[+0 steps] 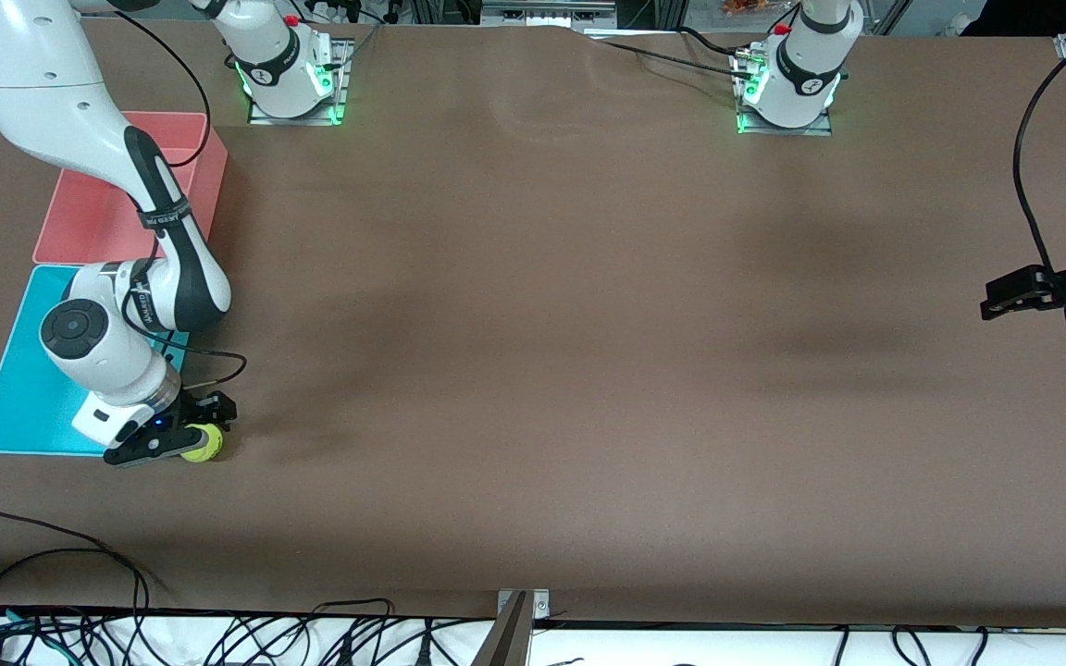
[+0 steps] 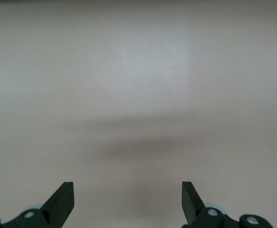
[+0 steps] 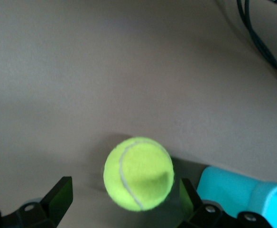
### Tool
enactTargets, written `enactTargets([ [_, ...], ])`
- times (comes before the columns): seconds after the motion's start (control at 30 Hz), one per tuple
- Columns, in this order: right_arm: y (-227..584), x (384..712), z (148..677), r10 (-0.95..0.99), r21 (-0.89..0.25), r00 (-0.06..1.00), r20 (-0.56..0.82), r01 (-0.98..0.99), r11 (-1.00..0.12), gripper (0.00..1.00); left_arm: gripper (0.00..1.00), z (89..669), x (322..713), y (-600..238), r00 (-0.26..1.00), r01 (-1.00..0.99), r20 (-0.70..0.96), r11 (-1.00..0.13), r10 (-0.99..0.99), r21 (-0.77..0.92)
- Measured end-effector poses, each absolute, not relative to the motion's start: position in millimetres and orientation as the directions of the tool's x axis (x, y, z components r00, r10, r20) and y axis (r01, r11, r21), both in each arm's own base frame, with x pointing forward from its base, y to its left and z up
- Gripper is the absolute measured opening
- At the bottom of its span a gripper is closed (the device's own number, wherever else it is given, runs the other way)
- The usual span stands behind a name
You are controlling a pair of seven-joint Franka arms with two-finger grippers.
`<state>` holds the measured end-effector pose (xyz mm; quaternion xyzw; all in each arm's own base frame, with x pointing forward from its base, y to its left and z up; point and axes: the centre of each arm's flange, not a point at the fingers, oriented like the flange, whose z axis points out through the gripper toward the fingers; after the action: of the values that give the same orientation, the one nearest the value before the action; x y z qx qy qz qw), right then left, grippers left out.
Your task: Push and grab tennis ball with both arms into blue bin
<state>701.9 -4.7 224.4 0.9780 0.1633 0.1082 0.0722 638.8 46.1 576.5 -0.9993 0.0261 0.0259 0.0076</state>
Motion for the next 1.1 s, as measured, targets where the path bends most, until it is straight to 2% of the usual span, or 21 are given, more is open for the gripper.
enactTargets([
  [0.53, -14.5, 702.0, 192.9, 0.34, 0.176, 0.914, 0.221, 0.306, -0.936, 0.97, 1.0, 576.6, 639.0, 39.1, 0.996, -0.068, -0.053, -0.998, -0.068, -0.008],
  [0.6, -14.5, 702.3, 193.2, 0.342, 0.177, 0.913, 0.221, 0.307, -0.935, 0.89, 1.0, 576.5, 639.2, 34.2, 0.996, -0.077, -0.053, -0.997, -0.077, -0.008],
  [0.63, -14.5, 702.6, 193.7, 0.343, 0.177, 0.913, 0.222, 0.308, -0.935, 0.78, 1.0, 576.5, 639.3, 30.4, 0.995, -0.084, -0.054, -0.996, -0.083, -0.007],
  [0.73, -14.5, 704.0, 196.0, 0.344, 0.179, 0.911, 0.227, 0.308, -0.934, 0.67, 1.0, 576.1, 639.2, 18.2, 0.993, -0.103, -0.059, -0.995, -0.103, -0.006],
  [0.93, -15.5, 708.2, 201.9, 0.342, 0.182, 0.913, 0.22, 0.306, -0.934, 0.67, 1.0, 579.8, 637.2, 6.1, 0.991, -0.121, -0.059, -0.993, -0.121, -0.007],
  [1.1, -19.2, 711.3, 213.0, 0.328, 0.175, 0.935, 0.136, 0.303, -0.937, 0.67, 1.0, 586.9, 633.5, 7.7, 0.992, -0.118, -0.053, -0.993, -0.117, -0.01],
])
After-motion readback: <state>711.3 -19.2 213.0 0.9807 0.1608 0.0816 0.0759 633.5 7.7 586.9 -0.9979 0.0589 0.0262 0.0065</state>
